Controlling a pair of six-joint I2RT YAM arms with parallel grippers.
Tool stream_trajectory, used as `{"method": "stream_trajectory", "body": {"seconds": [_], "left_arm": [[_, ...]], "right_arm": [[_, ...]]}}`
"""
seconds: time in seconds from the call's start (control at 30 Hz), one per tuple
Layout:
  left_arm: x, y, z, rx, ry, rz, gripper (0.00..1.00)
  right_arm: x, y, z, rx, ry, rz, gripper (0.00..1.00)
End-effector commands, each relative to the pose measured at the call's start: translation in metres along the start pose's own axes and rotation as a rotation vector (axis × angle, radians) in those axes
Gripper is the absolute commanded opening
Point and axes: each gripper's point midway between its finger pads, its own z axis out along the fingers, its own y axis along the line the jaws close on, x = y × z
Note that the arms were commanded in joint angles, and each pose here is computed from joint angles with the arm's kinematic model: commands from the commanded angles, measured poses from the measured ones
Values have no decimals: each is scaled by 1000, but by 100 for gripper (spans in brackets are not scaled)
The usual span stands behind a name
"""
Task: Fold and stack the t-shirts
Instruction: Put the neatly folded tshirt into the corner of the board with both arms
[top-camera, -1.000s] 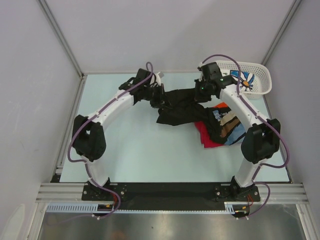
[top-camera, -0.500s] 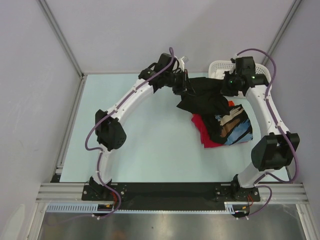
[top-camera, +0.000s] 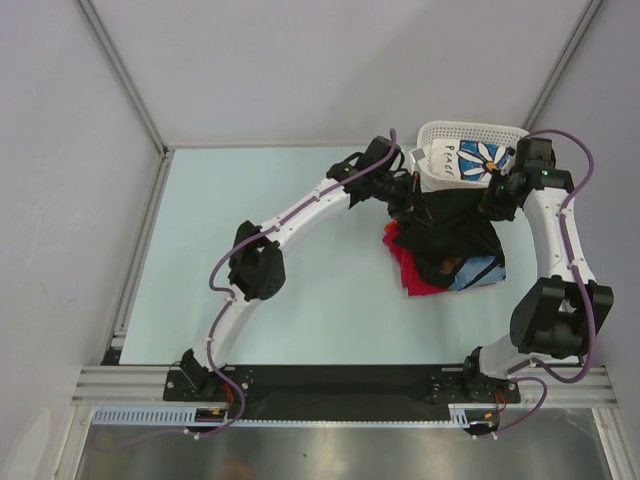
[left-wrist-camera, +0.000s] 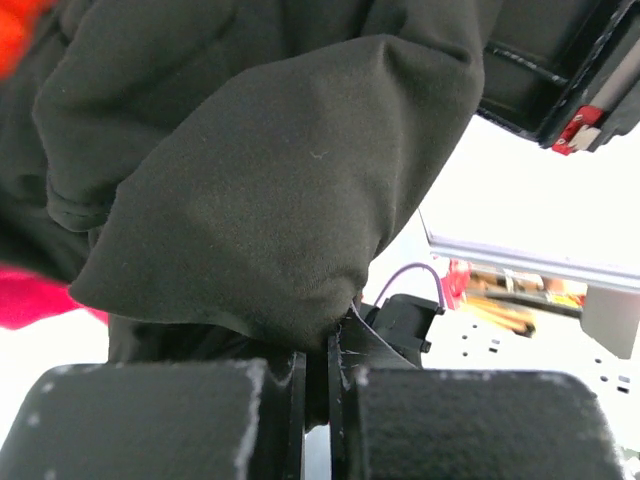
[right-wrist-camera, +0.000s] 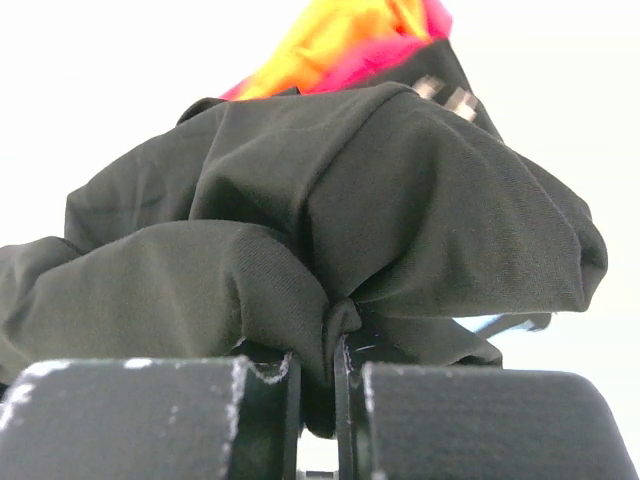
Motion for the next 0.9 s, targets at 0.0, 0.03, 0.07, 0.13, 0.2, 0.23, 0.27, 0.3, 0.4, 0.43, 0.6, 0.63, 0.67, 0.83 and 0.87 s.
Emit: {"method": "stream_trajectory", "body": {"seconds": [0.0, 0.03, 0.07, 0.13, 0.2, 0.23, 0.27, 0.3, 0.4, 0.43, 0.6, 0.63, 0.67, 0.83, 0.87], "left_arm": [[9, -53, -10, 144, 54, 26, 0], [11, -55, -10, 153, 60, 29, 0], [14, -55, -6, 157, 70, 26, 0], [22, -53, -1, 165, 99, 20, 0], [31, -49, 7, 169, 134, 6, 0], [35, -49, 10, 176, 150, 3, 0], [40, -48, 14, 177, 165, 0, 0], [42, -49, 15, 178, 171, 2, 0], [52, -40, 21, 174, 206, -13, 0], [56, -36, 23, 172, 217, -17, 0], [69, -17, 28, 138, 252, -42, 0], [70, -13, 29, 133, 258, -46, 0], [71, -12, 29, 131, 263, -50, 0], [63, -10, 25, 125, 244, -55, 0], [60, -11, 23, 128, 236, -54, 0]], "right_arm": [[-19, -23, -18, 63, -123, 3, 0], [-16, -25, -18, 67, -120, 7, 0], [-13, -27, -16, 72, -113, 5, 0], [-5, -34, -7, 85, -90, 14, 0], [0, -40, 1, 88, -65, 31, 0], [4, -42, 9, 86, -56, 34, 0], [8, -46, 16, 96, -30, 39, 0], [12, -48, 22, 97, -18, 41, 0], [22, -54, 48, 104, 32, 50, 0], [25, -57, 53, 117, 54, 54, 0], [31, -72, 83, 178, 90, 34, 0], [28, -72, 86, 187, 88, 22, 0], [26, -76, 87, 207, 84, 16, 0], [-9, -68, 79, 209, -10, 5, 0], [-15, -66, 77, 207, -27, 7, 0]]}}
